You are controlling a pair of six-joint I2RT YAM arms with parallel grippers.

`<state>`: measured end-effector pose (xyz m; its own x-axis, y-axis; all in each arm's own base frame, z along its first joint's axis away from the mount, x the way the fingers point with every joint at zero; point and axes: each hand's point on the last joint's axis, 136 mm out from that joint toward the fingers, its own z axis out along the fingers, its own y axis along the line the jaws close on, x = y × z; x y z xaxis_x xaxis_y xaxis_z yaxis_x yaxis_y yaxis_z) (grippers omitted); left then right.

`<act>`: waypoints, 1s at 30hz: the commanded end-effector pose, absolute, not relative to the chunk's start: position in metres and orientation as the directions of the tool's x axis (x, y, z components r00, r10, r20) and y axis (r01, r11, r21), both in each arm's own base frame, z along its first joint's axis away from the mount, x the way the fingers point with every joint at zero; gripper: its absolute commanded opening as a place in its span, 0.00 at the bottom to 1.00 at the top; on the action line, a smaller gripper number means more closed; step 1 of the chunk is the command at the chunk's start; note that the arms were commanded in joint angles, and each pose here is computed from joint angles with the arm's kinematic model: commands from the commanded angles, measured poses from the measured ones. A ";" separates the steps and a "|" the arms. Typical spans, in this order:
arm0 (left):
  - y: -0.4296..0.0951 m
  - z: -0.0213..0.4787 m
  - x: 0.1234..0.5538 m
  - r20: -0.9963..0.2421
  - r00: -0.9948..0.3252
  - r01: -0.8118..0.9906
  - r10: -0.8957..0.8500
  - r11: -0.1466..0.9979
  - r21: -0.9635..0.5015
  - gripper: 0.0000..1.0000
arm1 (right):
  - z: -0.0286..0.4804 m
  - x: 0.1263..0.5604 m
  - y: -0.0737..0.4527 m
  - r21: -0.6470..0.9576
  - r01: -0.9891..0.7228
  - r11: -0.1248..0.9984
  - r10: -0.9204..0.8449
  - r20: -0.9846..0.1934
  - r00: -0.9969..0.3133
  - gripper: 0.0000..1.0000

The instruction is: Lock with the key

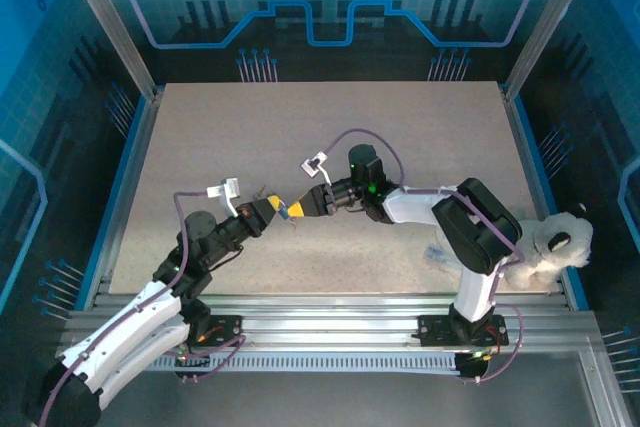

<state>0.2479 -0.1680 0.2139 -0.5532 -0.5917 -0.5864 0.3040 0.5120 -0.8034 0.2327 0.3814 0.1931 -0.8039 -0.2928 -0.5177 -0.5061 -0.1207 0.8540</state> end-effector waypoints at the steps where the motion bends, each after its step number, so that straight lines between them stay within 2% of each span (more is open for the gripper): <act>1: -0.165 0.202 0.246 -0.605 -0.558 0.303 -0.567 0.539 -0.786 0.00 | 0.211 0.244 0.372 0.836 -0.518 -0.184 -0.250 -0.549 -0.798 0.00; 13: -0.167 0.198 0.243 -0.594 -0.570 0.308 -0.567 0.522 -0.795 0.00 | 0.204 0.250 0.373 0.850 -0.507 -0.144 -0.245 -0.527 -0.813 0.00; 22: -0.169 0.192 0.242 -0.577 -0.579 0.312 -0.577 0.497 -0.810 0.00 | 0.216 0.253 0.373 0.851 -0.481 -0.211 -0.222 -0.521 -0.824 0.00; 30: -0.175 0.185 0.242 -0.550 -0.600 0.312 -0.580 0.463 -0.829 0.00 | 0.219 0.255 0.372 0.852 -0.479 -0.212 -0.213 -0.519 -0.828 0.00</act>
